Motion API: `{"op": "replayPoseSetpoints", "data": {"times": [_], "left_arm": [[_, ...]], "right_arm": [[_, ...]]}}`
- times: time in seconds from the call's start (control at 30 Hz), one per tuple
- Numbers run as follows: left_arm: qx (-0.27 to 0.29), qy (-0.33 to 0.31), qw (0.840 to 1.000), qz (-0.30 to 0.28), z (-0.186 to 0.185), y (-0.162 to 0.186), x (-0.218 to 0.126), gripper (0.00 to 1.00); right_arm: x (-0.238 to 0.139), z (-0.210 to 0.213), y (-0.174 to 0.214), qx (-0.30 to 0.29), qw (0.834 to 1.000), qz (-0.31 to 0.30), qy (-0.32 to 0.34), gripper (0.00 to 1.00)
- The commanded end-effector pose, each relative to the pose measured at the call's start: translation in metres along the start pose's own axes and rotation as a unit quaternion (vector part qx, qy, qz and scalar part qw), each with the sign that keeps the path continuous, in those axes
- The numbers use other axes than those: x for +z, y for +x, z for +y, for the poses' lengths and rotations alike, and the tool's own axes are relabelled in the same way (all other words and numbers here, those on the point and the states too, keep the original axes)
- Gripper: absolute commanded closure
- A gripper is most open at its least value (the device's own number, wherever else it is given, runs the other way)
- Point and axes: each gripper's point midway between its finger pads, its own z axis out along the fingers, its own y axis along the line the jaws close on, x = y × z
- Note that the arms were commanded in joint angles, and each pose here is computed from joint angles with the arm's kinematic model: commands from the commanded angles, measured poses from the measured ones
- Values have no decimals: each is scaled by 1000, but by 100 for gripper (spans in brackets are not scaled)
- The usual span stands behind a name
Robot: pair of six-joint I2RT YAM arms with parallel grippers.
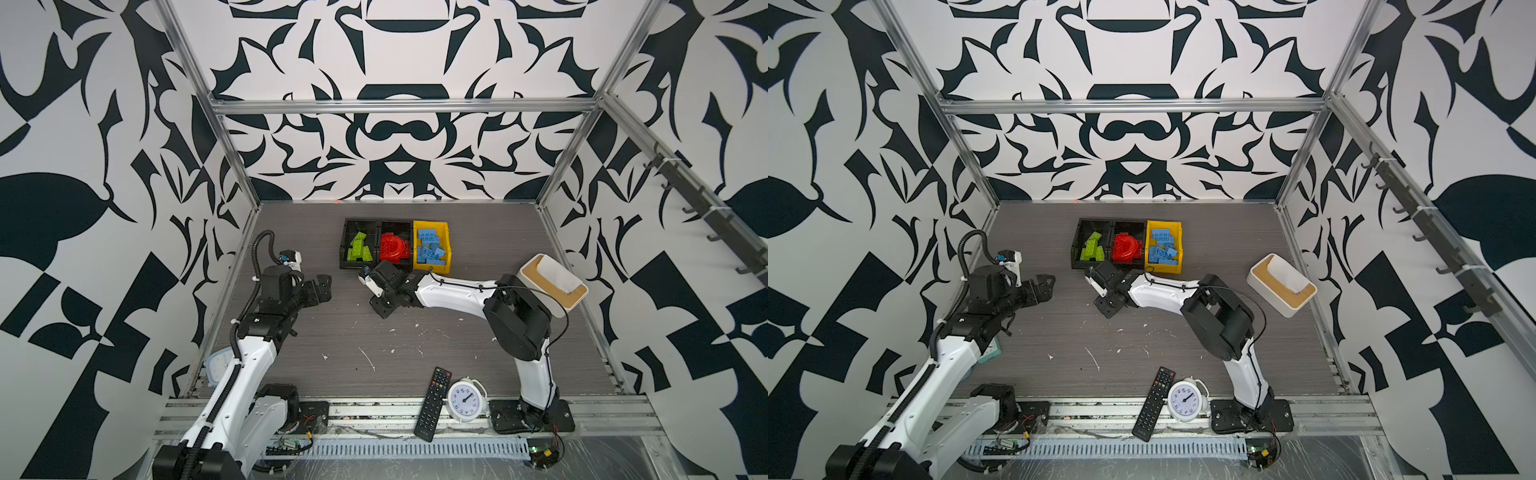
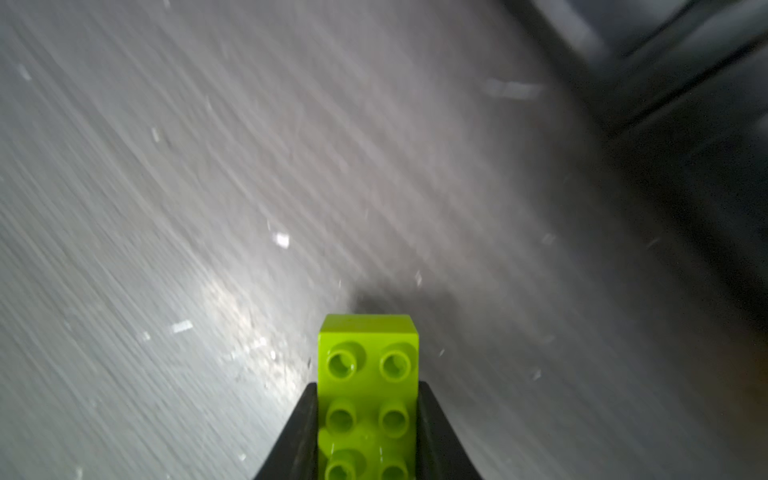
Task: Sort the legos into containers by color
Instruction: 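Return the right gripper to the last lime-green 2x4 brick and grasp it, then drop the green brick into the black compartment by opening the right gripper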
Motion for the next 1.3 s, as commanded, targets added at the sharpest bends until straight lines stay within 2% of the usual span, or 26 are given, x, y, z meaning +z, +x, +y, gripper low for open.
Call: {"op": "replayPoseSetpoints", "data": {"times": [0.0,0.37,0.63,0.77,0.83,0.87,1.0,1.1,1.17,1.27], "left_arm": [[5,-16,1000,-8,7,0,-1,1],[7,-59,997,-43,23,-9,-2,1],[6,-71,996,-59,28,-11,-6,1],[8,-83,993,-81,35,-10,-2,1],[11,-102,989,-106,43,-13,-2,1],[13,-110,987,-117,47,-14,-2,1],[44,-109,976,-184,50,-24,-1,0],[55,-120,971,-200,54,-27,-1,1],[66,-130,969,-201,56,-28,3,1],[82,-145,966,-197,62,-29,12,1]], "right_arm": [[-28,-8,-73,12,994,-104,25,71],[-16,-53,-177,65,971,-223,53,75],[-3,-81,-200,90,959,-259,73,75],[8,-89,-201,100,959,-255,73,59],[7,-89,-202,98,960,-252,73,38],[5,-86,-204,96,960,-254,68,35],[-29,-68,-211,78,955,-282,46,28],[-69,-55,-202,67,949,-305,32,27],[-106,-54,-187,67,942,-328,32,27],[-159,-64,-146,65,934,-343,68,23]]}}
